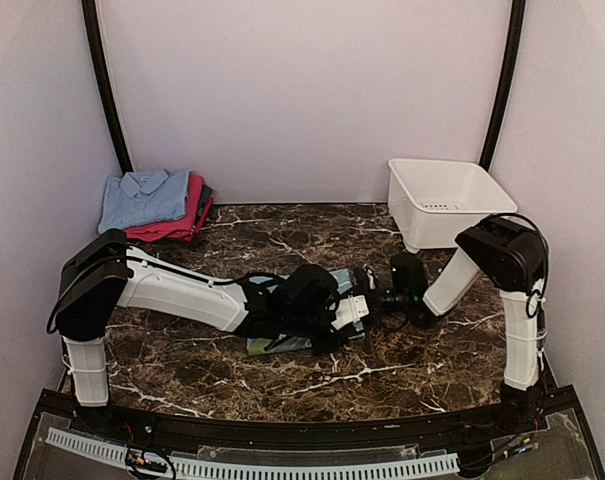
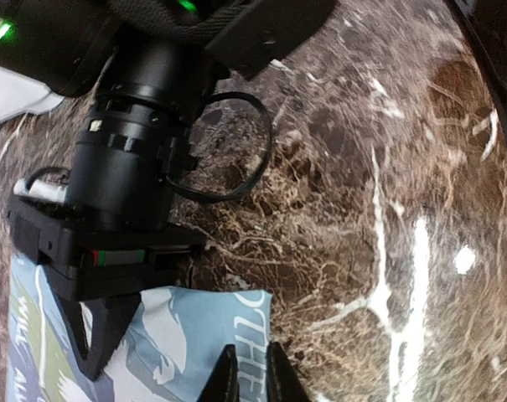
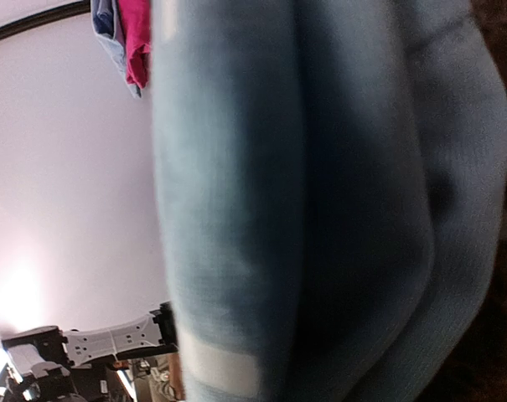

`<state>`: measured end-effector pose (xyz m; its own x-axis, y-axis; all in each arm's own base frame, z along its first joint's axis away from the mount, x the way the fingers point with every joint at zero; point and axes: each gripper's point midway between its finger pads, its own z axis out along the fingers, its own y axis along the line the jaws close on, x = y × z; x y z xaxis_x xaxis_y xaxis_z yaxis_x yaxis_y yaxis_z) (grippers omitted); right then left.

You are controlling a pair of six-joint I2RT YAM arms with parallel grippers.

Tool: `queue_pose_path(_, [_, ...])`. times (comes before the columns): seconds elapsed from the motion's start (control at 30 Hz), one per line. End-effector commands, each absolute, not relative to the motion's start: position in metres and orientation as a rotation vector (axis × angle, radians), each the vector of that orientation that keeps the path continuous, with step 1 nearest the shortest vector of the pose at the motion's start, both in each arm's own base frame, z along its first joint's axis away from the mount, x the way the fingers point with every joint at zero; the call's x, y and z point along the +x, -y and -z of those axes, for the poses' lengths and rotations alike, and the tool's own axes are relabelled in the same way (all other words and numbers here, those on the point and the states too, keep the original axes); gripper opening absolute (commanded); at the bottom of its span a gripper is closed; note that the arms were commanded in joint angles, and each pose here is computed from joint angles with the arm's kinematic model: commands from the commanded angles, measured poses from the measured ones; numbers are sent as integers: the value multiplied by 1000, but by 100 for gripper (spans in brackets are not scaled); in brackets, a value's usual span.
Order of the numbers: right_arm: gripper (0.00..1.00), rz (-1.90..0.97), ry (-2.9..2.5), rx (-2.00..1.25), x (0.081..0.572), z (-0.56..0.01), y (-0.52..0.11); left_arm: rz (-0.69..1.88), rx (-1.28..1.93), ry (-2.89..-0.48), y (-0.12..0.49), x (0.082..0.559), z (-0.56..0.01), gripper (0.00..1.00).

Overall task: Fold and stack the mixed laundry pile
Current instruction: Pass from the left arm to the right, then turn over the square-folded T-shirt at the center of the board.

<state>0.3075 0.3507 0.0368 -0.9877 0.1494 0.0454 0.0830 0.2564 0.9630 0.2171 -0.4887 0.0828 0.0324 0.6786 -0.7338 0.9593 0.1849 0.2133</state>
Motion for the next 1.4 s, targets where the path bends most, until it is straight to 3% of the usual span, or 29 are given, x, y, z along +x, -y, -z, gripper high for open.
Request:
queue_pose_path(0.0, [0, -1600, -2649, 264, 300, -6, -330, 510, 1454, -1718, 485, 221, -123, 25])
queue_pose_path(0.13, [0, -1491, -2676, 203, 305, -19, -307, 546, 1360, -1782, 470, 225, -135, 53])
queue_pose_path(0.33, [0, -1264, -2789, 31, 311, -28, -281, 506, 1190, -1853, 431, 233, -145, 67])
queue_pose_path(0.6, [0, -829, -2851, -44, 320, -61, -211, 503, 1078, -1902, 394, 228, -154, 70])
queue_pose_path(1.1, [0, 195, -2625, 278, 274, -252, 17, 541, 1031, -1843, 375, 221, -172, 71])
queue_pose_path(1.23, [0, 357, -2669, 249, 283, -259, 32, 536, 1022, -1839, 366, 218, -175, 71])
queue_pose_path(1.37, [0, 444, -2799, 115, 303, -224, 10, 498, 996, -1829, 356, 220, -181, 71])
